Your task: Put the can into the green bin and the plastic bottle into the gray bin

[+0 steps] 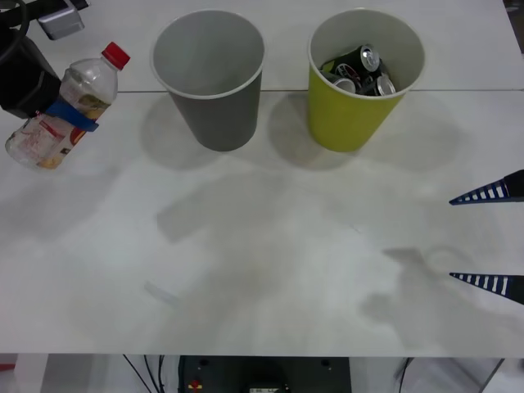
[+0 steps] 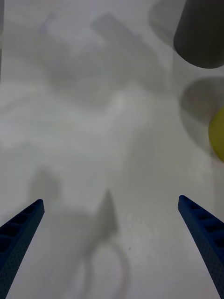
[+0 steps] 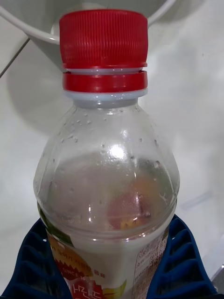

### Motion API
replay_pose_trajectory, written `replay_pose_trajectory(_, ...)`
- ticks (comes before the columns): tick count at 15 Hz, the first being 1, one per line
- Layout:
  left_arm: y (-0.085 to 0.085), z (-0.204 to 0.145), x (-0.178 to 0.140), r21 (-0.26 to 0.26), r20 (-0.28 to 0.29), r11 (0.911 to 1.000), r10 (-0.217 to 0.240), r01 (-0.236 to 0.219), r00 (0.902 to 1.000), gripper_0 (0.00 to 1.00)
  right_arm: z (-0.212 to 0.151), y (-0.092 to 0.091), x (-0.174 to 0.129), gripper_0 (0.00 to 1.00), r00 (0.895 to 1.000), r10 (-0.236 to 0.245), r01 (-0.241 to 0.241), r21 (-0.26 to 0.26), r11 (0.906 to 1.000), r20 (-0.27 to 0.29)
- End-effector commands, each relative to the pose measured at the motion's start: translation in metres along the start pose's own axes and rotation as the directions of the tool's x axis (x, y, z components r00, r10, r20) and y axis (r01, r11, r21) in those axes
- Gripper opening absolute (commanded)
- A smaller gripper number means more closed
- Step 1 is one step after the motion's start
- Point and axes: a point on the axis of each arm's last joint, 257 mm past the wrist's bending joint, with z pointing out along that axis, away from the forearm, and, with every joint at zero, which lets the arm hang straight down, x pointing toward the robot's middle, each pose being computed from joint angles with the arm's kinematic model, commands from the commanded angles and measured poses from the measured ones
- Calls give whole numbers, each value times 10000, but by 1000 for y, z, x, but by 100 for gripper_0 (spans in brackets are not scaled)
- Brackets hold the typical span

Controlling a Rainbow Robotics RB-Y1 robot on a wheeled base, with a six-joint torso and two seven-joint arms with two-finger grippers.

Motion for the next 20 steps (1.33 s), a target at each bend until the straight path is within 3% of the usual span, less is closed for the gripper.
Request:
replay_pose_trajectory(1,10,-4,-34,-153,-215,9996,223,-226,9995,1,0,0,0,100,10000,0,0,0,10000,0)
replay_pose_trajectory(4,20,-8,-78,-72,169,10000,66,-65,9998,0,0,0,0,100,10000,0,0,0,10000,0)
replay_pose_trajectory(7,18,-1,-112,13,420,10000,-42,41,9991,1,0,0,0,100,10000,0,0,0,10000,0)
replay_pose_trajectory(11,14,7,-153,-161,539,9999,-20,29,9985,0,0,0,0,100,10000,0,0,0,10000,0)
replay_pose_trajectory(17,12,27,-217,-973,911,9951,258,-169,9955,0,0,0,0,100,10000,0,0,0,10000,0)
replay_pose_trajectory(20,3,35,-243,-918,1300,9958,132,-12,9914,0,0,0,0,100,10000,0,0,0,10000,0)
